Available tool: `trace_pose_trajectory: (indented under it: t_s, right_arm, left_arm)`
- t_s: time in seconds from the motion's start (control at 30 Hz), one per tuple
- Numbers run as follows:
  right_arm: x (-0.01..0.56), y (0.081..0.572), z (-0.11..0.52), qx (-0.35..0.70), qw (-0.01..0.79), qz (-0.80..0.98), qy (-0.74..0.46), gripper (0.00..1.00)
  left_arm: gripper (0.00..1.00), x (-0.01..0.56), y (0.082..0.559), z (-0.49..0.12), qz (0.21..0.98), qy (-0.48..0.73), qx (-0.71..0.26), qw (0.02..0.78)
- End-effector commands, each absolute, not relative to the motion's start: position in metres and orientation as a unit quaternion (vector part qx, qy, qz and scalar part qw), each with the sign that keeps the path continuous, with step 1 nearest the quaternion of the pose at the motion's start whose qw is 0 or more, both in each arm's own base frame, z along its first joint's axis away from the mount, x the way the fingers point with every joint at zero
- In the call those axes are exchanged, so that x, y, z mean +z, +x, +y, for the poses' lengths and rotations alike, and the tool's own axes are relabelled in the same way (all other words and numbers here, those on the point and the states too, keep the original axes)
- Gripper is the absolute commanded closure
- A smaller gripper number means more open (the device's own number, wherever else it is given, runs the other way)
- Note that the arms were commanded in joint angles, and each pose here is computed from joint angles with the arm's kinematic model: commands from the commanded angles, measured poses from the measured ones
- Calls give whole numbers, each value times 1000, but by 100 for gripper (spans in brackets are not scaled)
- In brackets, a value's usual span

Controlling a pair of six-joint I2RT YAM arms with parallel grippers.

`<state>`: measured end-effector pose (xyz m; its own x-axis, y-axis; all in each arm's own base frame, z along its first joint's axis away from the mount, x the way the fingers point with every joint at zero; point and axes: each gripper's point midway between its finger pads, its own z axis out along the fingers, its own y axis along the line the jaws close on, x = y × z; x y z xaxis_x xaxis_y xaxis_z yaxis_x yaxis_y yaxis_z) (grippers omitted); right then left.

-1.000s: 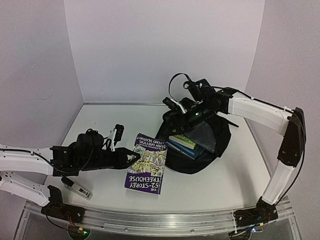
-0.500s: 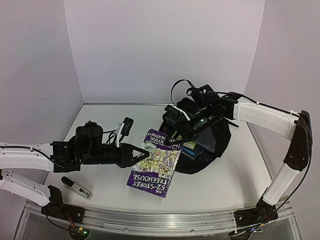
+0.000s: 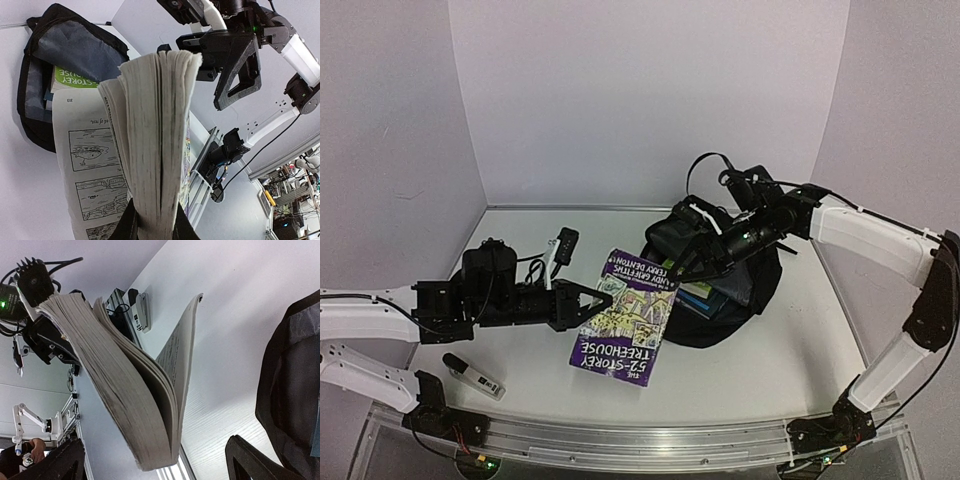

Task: Pack the student bag
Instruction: Pick up the book from the center of the board.

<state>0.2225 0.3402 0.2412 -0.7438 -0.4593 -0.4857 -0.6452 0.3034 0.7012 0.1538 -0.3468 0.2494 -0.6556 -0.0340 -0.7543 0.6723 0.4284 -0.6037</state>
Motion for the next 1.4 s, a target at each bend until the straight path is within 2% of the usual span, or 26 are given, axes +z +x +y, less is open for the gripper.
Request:
trace_pose_trajectory:
  t_s: [0.0, 0.27, 0.43, 0.63, 0.77, 0.93, 1.0, 1.03, 1.07, 1.1, 1.13, 1.2, 1.27, 1.37]
  right_arm:
    - [258, 208, 348, 536, 69, 768, -343, 2]
    - [252, 205, 352, 558, 39, 759, -333, 11]
    - [256, 199, 351, 564, 46, 751, -341, 13]
    - [262, 193, 351, 565, 56, 742, -356, 23]
    - [266, 191, 350, 568, 60, 737, -362, 41]
    - [275, 191, 349, 567, 75, 734, -367, 70]
    - [280, 194, 349, 565, 84, 733, -368, 81]
    - [283, 197, 349, 564, 91, 734, -368, 88]
    - [287, 201, 348, 563, 99, 735, -366, 97]
    - [289, 207, 347, 561, 105, 738, -360, 100]
    - [292, 214, 346, 559, 113, 741, -353, 100]
    - [302, 230, 341, 560, 128, 747, -336, 100]
    - [315, 243, 336, 562, 142, 749, -321, 100]
    - [338, 261, 328, 560, 178, 748, -308, 100]
  left_arm:
    - [100, 314, 154, -357, 701, 214, -545, 407]
    - [100, 316, 151, -375, 689, 240, -557, 396]
    - [100, 316, 152, -379, 687, 246, -556, 398]
    - [100, 313, 152, -394, 683, 256, -567, 383]
    - [100, 310, 154, -401, 688, 258, -566, 374]
    - [99, 309, 167, -394, 706, 224, -546, 391]
    - [92, 303, 179, -386, 730, 193, -519, 402]
    - [83, 302, 187, -380, 739, 174, -505, 411]
    - [69, 300, 192, -375, 747, 159, -493, 417]
    - [52, 300, 195, -370, 751, 147, -488, 420]
    - [38, 300, 197, -365, 752, 136, -486, 424]
    - [19, 300, 199, -355, 750, 113, -487, 432]
    - [8, 296, 200, -342, 743, 87, -493, 443]
    - [1, 293, 195, -329, 720, 63, -525, 450]
